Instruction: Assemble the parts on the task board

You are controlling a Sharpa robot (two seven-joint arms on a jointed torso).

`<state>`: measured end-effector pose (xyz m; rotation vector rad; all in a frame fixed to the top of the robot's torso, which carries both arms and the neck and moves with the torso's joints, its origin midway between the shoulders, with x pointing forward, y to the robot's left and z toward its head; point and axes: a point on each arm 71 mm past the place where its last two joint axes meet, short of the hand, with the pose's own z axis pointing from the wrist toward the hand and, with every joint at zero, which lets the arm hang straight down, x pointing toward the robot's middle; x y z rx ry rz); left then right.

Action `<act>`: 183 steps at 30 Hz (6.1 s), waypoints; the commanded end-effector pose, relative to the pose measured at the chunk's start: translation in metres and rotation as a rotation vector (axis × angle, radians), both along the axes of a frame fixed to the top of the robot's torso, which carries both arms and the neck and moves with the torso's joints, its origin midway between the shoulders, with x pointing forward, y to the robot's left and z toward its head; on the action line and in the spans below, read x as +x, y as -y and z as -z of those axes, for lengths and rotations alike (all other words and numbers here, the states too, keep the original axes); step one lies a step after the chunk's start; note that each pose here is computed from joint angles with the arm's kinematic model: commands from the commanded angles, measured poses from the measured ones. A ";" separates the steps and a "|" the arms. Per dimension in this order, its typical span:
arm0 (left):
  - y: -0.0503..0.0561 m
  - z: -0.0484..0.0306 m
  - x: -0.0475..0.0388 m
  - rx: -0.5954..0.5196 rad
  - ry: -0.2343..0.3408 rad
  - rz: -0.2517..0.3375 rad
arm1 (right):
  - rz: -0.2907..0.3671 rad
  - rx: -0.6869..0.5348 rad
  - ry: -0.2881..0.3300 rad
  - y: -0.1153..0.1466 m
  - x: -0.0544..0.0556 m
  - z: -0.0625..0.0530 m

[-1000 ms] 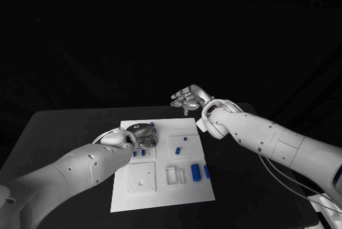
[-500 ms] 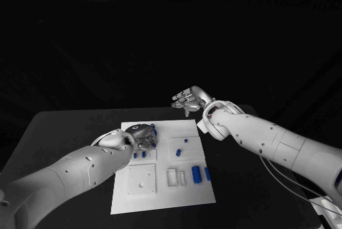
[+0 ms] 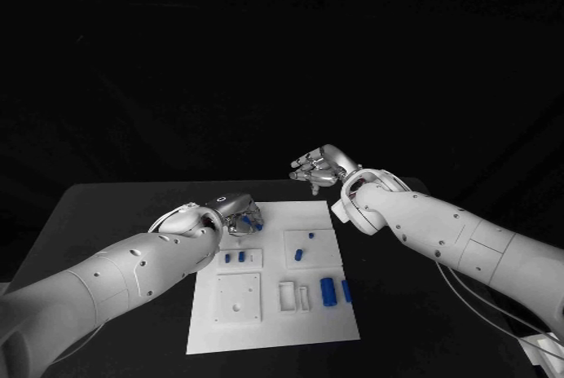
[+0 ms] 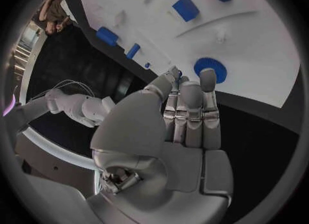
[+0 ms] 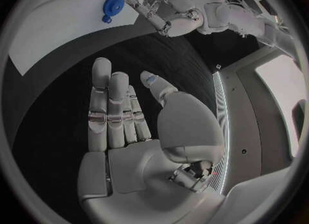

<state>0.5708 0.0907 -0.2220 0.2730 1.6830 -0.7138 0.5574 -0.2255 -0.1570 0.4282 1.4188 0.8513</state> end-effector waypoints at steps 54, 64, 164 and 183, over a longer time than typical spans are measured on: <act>-0.046 0.0224 -0.0035 0.086 -0.081 -0.046 | -0.009 -0.002 -0.005 0.004 0.000 0.002; -0.048 0.0270 -0.0033 0.091 -0.084 -0.051 | -0.009 -0.002 -0.004 0.004 0.000 0.002; -0.051 0.0257 0.0006 0.100 -0.045 -0.101 | -0.010 -0.002 -0.011 0.006 0.001 0.003; -0.055 0.0236 -0.0001 0.082 -0.019 -0.108 | -0.010 -0.003 -0.012 0.006 0.001 0.003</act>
